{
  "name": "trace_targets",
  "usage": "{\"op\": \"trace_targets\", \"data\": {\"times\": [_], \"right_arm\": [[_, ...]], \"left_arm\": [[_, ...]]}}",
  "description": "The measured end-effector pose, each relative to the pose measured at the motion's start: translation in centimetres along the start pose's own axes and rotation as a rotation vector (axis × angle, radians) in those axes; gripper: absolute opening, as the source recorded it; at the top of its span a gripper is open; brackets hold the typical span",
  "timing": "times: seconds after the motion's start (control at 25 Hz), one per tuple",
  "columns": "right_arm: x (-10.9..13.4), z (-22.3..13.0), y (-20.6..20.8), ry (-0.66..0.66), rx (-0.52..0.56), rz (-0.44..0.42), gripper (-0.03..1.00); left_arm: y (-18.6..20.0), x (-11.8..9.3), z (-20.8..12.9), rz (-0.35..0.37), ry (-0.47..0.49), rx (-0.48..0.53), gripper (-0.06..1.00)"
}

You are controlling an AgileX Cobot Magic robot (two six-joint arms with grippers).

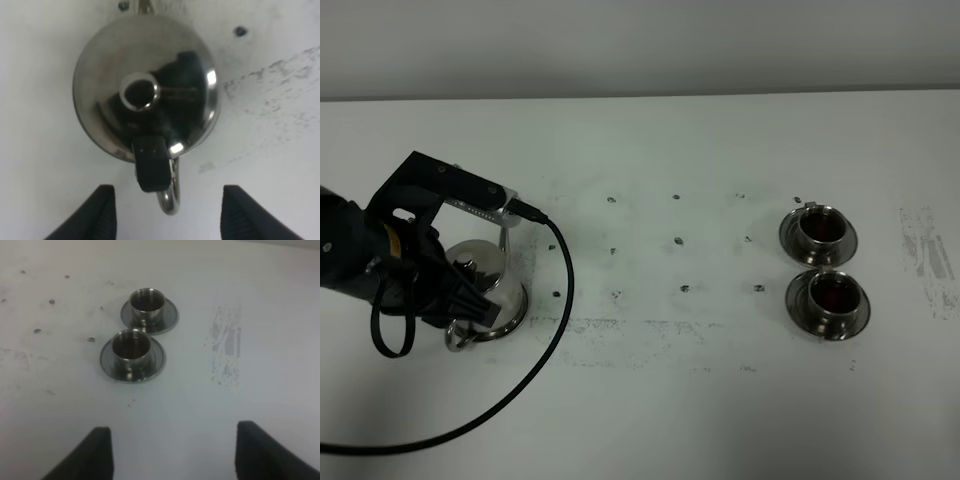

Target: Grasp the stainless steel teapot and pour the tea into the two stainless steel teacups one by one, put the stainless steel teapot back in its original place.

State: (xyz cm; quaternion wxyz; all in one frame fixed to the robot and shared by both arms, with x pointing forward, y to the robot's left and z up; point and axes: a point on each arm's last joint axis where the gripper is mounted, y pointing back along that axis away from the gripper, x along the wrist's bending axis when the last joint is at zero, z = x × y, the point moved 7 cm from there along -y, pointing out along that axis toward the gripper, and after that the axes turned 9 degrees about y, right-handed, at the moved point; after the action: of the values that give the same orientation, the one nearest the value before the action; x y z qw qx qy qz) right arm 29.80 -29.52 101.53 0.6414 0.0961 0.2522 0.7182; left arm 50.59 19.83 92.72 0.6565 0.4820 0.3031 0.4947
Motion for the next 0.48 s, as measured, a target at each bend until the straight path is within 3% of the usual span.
{"op": "trace_targets", "data": {"times": [0.28,0.48], "right_arm": [[0.0,0.0,0.0,0.0,0.0,0.0,0.51],[0.0,0.0,0.0,0.0,0.0,0.0,0.51]], "left_arm": [[3.9,-0.6,0.2,-0.018,-0.022,-0.102,0.45],[8.8,0.0,1.5,-0.02,0.009,-0.269,0.45]]}}
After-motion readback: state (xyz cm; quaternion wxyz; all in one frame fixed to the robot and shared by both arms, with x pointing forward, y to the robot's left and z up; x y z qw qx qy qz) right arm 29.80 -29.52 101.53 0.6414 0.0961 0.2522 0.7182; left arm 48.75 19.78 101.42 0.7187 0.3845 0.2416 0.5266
